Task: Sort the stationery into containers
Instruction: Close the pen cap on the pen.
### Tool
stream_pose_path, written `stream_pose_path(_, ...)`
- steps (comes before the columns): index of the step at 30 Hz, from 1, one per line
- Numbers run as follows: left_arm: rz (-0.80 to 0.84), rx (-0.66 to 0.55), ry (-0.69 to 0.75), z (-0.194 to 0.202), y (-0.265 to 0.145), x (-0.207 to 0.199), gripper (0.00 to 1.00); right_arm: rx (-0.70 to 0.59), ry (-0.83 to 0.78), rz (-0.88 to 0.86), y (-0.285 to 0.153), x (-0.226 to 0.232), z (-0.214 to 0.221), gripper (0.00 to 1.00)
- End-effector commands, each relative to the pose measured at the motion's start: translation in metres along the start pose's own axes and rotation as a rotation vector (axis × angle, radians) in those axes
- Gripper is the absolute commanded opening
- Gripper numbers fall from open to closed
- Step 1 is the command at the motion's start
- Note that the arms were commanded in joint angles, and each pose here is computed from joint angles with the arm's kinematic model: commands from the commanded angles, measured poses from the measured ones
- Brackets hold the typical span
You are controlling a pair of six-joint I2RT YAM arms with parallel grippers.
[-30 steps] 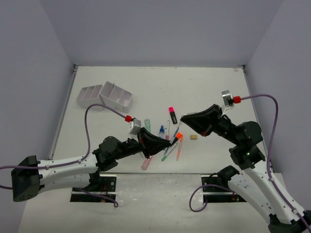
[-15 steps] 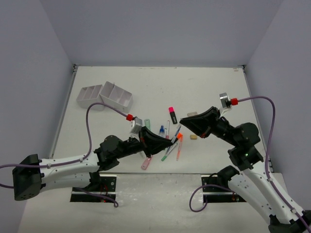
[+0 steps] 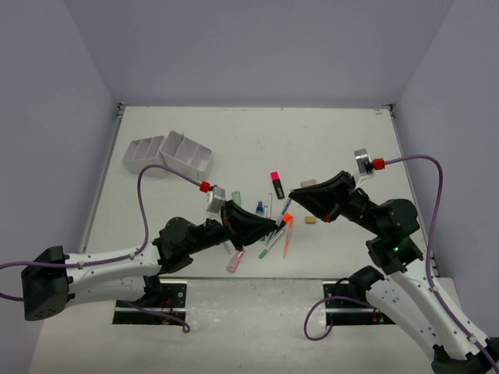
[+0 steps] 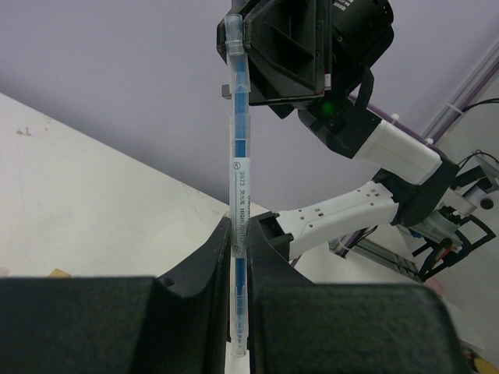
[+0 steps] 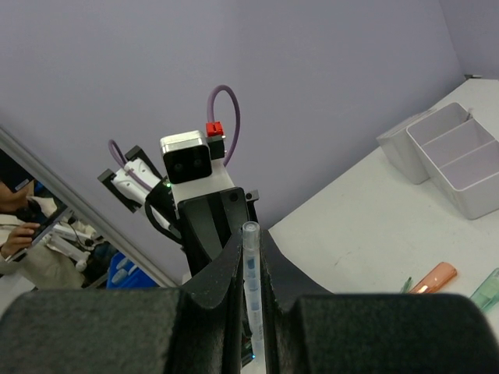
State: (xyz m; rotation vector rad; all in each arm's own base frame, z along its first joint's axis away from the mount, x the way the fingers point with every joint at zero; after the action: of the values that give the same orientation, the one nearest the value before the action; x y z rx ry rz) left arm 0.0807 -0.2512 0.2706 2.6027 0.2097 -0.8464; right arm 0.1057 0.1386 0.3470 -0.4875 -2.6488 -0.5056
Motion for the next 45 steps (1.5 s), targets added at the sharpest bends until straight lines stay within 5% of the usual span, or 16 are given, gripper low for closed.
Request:
stream_pose_path(1, 0.097, -0.121, 0.0, -0.024, 0.018, -0.019, 0.0, -0.02, -0.006, -0.031, 0.001, 0.003, -0.001, 0.0)
stream_pose_path(12, 0.091, -0.202, -0.014, -0.033, 0.029, -0.019, 0.0, -0.035, -0.007, 0.001, 0.001, -0.002, 0.002, 0.03)
stream_pose_path(21, 0.062, -0.201, -0.013, -0.035, 0.038, -0.017, 0.0, -0.021, -0.018, -0.01, -0.003, -0.003, 0.01, 0.38)
stream_pose_path(28, 0.072, -0.132, -0.033, -0.027, 0.049, -0.014, 0.0, -0.011, -0.022, -0.008, -0.004, 0.001, 0.007, 0.41)
stream_pose_path(31, 0.074, -0.115, -0.039, -0.025, 0.051, -0.013, 0.0, -0.003, -0.03, -0.014, -0.004, 0.004, 0.004, 0.32)
stream_pose_path(35, 0.075, -0.093, -0.036, -0.023, 0.054, -0.013, 0.0, 0.003, -0.043, -0.023, -0.004, 0.005, 0.002, 0.04)
stream_pose_path(37, 0.07, -0.073, -0.034, -0.023, 0.057, -0.012, 0.03, 0.005, -0.046, -0.024, -0.004, 0.005, 0.003, 0.0)
stream_pose_path(40, 0.036, -0.003, -0.033, -0.021, 0.07, -0.009, 0.6, 0.008, -0.042, -0.021, -0.003, 0.004, 0.005, 0.0)
stream_pose_path(42, 0.033, 0.018, -0.037, -0.017, 0.074, -0.006, 0.62, 0.006, -0.043, -0.028, -0.003, 0.004, 0.005, 0.0)
stream_pose_path(45, 0.041, 0.026, -0.045, -0.015, 0.078, -0.005, 0.37, 0.003, -0.04, -0.039, -0.002, 0.005, 0.005, 0.0)
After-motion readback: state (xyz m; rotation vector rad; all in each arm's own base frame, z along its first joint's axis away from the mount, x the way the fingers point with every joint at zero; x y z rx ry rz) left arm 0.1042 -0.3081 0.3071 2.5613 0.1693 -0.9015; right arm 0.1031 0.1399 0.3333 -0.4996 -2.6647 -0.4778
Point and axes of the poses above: each gripper's point midway between its finger pads, its own y axis out along the fingers, its own x axis along the line the jaws close on, z = x × y, the point moved 10 cm from there along -y, back along the fingers, and after that the axes turned 10 degrees about -y, right-handed, at the moved point
